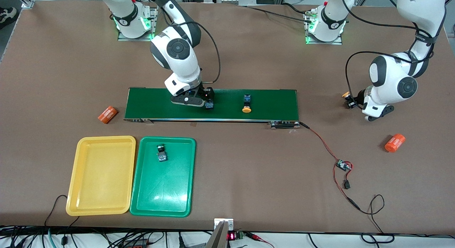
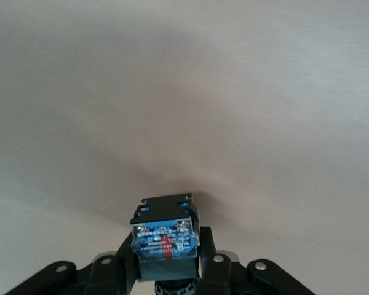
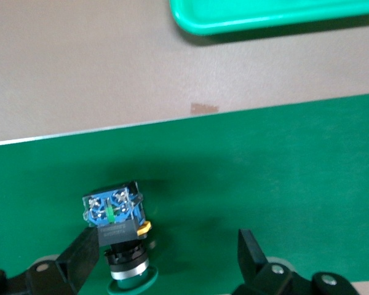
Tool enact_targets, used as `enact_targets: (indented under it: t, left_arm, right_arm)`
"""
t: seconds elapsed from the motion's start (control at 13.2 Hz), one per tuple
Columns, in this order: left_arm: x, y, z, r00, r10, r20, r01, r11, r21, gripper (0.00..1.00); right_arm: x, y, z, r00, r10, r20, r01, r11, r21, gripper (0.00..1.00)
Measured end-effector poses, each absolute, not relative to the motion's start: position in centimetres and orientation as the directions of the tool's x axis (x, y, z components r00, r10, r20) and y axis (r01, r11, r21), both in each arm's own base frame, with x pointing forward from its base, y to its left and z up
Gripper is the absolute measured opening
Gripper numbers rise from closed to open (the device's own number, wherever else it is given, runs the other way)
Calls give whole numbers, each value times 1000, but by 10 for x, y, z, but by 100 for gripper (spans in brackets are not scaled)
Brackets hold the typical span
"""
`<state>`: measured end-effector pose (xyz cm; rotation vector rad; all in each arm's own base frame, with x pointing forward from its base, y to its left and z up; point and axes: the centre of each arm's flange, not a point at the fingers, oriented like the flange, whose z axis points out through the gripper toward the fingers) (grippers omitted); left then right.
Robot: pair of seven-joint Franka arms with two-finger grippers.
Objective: Sort buttons by color to trays
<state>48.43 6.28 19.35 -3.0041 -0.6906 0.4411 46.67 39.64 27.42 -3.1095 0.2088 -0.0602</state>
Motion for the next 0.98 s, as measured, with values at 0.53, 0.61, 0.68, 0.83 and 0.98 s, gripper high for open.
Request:
enact_targets:
  t: [0.53,0.61,0.68,0.83,0.98]
  left_arm:
    - [546,-112,286,958,151,-242,157,-988,6,41]
    - [543,-147,291,965,117,-235,125,-992,18,41]
    - [539,-180,293,968,93,-233,102,-994,27,41]
    - [530,-239,290,966,84,-243,105,-992,74,41]
    - [523,-288,277,972,77,-221,111,-983,144,41]
  right_arm:
    - [462,400,256,994,-99,35,-99,-995,2,100]
    - [462,400,252,995,-95,33,-95,-995,6,100]
    - [461,400,249,995,-90,33,-90,-996,12,100]
    - [461,400,242,997,-72,38,-73,-997,25,99]
    - [460,399,236,997,-59,40,-61,-998,35,83]
